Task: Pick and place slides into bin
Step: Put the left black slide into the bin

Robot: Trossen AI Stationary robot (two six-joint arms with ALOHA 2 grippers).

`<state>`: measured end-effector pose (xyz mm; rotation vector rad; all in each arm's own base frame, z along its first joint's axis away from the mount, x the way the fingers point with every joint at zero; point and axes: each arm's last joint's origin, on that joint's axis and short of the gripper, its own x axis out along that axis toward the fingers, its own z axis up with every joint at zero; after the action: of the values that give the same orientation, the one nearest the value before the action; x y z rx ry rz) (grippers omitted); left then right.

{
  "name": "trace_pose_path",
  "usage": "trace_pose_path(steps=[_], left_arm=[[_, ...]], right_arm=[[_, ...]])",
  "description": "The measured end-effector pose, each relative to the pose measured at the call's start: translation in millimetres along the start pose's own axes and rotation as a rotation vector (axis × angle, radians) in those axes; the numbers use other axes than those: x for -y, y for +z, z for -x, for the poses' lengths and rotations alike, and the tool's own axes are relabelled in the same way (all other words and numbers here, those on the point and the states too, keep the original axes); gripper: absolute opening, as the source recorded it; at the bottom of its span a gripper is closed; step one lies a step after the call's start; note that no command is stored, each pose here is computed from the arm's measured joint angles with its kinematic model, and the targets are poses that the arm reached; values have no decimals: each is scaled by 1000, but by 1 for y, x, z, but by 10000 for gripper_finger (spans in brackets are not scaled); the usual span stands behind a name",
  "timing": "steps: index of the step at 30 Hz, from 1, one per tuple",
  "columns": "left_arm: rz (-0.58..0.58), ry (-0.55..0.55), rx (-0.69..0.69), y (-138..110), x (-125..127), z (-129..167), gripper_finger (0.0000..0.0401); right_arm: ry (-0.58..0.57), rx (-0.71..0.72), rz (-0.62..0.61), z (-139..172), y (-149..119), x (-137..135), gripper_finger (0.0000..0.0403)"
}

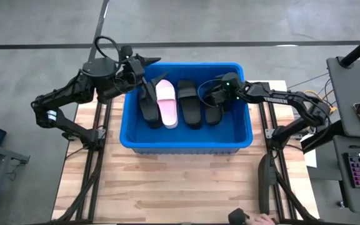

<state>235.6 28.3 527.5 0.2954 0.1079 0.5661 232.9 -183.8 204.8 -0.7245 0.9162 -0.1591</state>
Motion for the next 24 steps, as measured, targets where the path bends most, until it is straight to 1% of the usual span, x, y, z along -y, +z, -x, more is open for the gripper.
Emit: trace_pose_path(steps=[3, 7, 10, 13, 24], left_arm=[[1, 0, -1, 0, 0, -1, 223], [3, 0, 2, 0, 1, -2, 223], [6, 2, 7, 0, 1, -2, 223], [6, 1, 5, 0, 2, -3, 223], [5, 1, 3, 0, 2, -3, 223]], right_arm=[[21, -23, -71, -3, -4, -1, 13], [35, -23, -80, -3, -4, -3, 14], [40, -24, -94, -3, -5, -3, 24], [51, -33, -148, -3, -5, -4, 49], [66, -78, -305, 1, -8, -6, 169]])
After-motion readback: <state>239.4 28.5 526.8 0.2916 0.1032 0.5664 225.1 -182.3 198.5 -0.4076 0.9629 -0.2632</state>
